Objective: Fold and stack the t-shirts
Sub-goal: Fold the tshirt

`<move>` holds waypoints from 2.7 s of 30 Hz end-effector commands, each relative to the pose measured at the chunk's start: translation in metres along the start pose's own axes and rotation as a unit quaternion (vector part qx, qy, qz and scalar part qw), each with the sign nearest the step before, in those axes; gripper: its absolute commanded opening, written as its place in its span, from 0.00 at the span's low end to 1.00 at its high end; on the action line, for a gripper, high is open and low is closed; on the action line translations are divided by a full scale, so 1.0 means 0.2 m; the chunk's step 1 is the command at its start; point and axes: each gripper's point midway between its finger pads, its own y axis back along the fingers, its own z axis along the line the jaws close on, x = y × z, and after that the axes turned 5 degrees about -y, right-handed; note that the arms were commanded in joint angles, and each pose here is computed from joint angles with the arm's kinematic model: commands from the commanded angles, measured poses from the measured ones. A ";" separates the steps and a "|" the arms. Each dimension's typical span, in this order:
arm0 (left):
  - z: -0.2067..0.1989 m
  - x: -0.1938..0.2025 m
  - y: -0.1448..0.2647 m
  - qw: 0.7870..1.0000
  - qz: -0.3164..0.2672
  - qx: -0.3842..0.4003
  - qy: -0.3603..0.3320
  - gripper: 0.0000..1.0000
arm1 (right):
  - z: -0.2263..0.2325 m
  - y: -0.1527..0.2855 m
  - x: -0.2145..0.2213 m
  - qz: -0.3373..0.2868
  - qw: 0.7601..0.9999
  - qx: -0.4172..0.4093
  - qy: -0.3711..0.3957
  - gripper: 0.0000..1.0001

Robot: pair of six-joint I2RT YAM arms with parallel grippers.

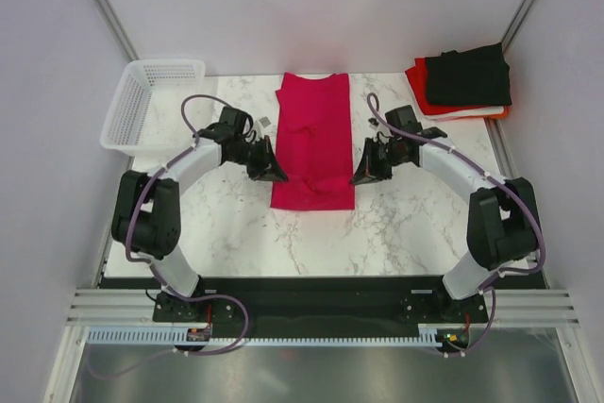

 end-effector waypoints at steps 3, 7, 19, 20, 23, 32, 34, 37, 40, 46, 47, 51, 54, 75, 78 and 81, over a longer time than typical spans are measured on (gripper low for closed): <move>0.03 -0.22 0.00 0.999 -0.026 -0.013 -0.038 0.02 | 0.06 0.04 -0.37 -0.071 0.997 -0.012 0.036 0.00; 0.07 -0.37 -0.03 0.997 -0.044 -0.032 -0.062 0.02 | 0.10 0.00 -0.55 -0.089 0.995 -0.020 0.050 0.00; 0.17 -0.63 -0.16 0.993 -0.062 -0.048 -0.092 0.02 | 0.00 -0.16 -0.75 -0.094 0.994 -0.007 0.053 0.00; 0.16 -0.65 -0.17 0.992 -0.065 -0.047 -0.095 0.02 | -0.01 -0.17 -0.76 -0.095 0.994 -0.006 0.053 0.00; 0.17 -0.66 -0.18 0.992 -0.065 -0.048 -0.096 0.02 | -0.01 -0.18 -0.79 -0.099 0.993 -0.007 0.057 0.00; 0.16 -0.71 -0.02 0.983 -0.107 -0.110 -0.099 0.45 | -0.05 -0.09 -0.80 -0.112 0.991 0.012 0.069 0.54; 0.16 -0.67 0.04 0.983 -0.108 -0.119 -0.092 0.46 | -0.10 -0.07 -0.72 -0.099 0.993 0.018 0.058 0.54; 0.17 -0.45 0.06 0.992 -0.067 -0.091 -0.054 0.44 | -0.17 -0.04 -0.53 -0.062 0.997 0.020 0.029 0.54; 0.22 -0.20 0.01 0.998 -0.016 -0.057 0.012 0.45 | -0.23 -0.06 -0.31 -0.020 1.000 0.012 -0.015 0.54; 0.26 0.02 -0.08 0.996 0.029 -0.004 0.087 0.63 | -0.26 -0.15 -0.19 -0.001 0.996 -0.025 -0.087 0.52; 0.26 0.04 -0.09 0.995 0.034 0.003 0.096 0.64 | -0.25 -0.16 -0.21 -0.003 0.996 -0.034 -0.087 0.52; 0.27 0.02 -0.11 0.994 0.032 0.005 0.102 0.64 | -0.27 -0.21 -0.22 0.004 0.994 -0.036 -0.103 0.52; 0.29 0.01 -0.13 0.994 0.034 0.002 0.103 0.63 | -0.28 -0.23 -0.22 0.010 0.994 -0.036 -0.107 0.51; 0.37 -0.03 -0.23 0.992 0.045 -0.005 0.114 0.50 | -0.36 -0.32 -0.14 0.047 0.989 -0.024 -0.138 0.50; 0.38 -0.02 -0.23 0.992 0.048 -0.008 0.117 0.48 | -0.37 -0.32 -0.12 0.052 0.988 -0.022 -0.142 0.49; 0.38 -0.02 -0.24 0.992 0.049 -0.006 0.117 0.39 | -0.38 -0.34 -0.12 0.054 0.988 -0.020 -0.141 0.46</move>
